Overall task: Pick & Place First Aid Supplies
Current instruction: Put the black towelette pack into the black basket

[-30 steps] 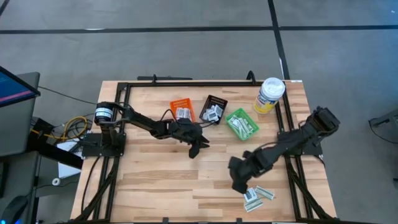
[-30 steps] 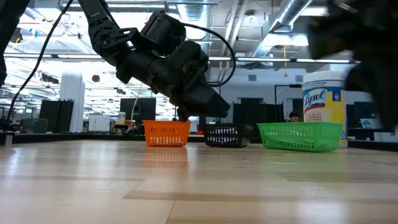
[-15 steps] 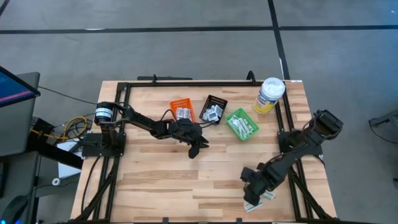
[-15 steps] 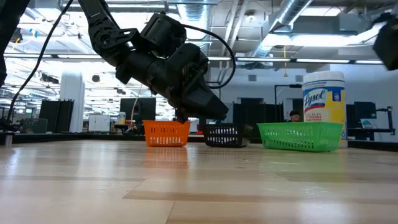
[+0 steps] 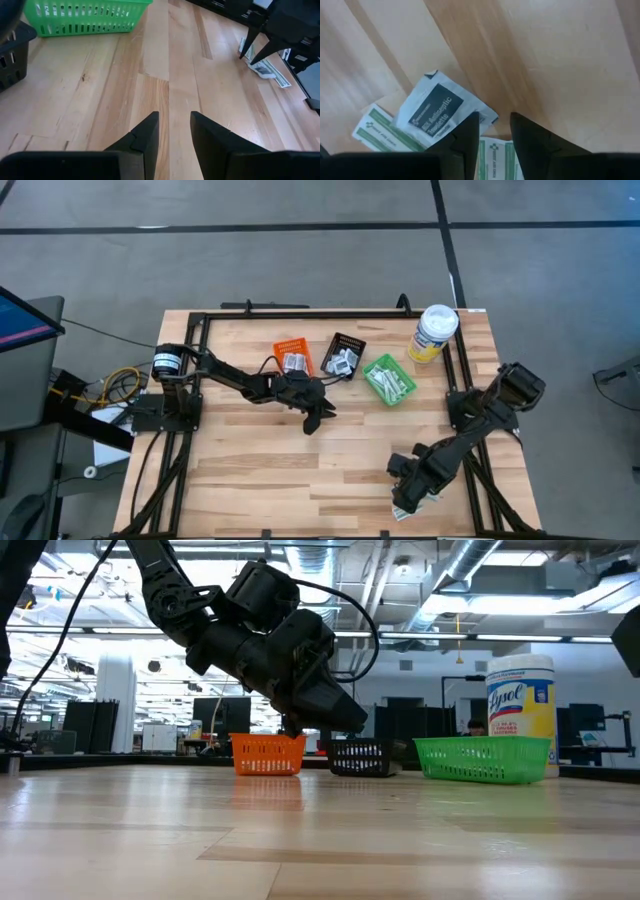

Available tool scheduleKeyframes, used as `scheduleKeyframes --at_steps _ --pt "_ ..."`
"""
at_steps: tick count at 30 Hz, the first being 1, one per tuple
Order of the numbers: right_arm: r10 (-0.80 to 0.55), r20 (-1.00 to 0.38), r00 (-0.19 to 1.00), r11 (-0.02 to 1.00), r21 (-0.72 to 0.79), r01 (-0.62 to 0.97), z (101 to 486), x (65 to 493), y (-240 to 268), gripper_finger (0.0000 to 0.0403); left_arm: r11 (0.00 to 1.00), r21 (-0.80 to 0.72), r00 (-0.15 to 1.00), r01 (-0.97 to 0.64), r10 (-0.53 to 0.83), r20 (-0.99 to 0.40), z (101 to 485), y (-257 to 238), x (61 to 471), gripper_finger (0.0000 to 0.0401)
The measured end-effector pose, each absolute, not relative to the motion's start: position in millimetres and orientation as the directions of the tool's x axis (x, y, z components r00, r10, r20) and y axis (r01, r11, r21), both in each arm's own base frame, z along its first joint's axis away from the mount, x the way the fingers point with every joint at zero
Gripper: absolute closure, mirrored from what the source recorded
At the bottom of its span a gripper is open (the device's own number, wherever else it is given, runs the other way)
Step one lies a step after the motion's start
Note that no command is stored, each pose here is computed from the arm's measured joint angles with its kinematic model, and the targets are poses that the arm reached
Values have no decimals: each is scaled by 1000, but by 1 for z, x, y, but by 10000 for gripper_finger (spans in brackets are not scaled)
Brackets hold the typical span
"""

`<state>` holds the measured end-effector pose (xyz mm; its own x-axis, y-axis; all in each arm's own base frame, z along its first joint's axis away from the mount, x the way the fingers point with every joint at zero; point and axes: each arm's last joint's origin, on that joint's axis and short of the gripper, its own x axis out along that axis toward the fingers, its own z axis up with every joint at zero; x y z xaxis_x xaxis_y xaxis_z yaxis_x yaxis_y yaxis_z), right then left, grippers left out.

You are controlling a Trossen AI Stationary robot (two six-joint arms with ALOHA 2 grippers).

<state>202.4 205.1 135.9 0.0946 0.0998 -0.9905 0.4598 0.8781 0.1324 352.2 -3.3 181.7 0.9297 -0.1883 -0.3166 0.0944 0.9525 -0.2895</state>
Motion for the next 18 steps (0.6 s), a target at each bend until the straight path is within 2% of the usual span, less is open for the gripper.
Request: scheduleKeyframes --at_steps 7,14,18 --pt "62 -996 60 881 83 466 122 204 205 304 952 -290 930 94 -188 -316 182 -3 352 290" --pt "56 -997 58 882 76 465 118 205 206 387 953 -290 930 94 -188 -316 182 -3 352 290" --pt "37 -994 98 878 79 473 121 208 206 392 953 -289 930 94 -188 -316 182 -3 352 290"
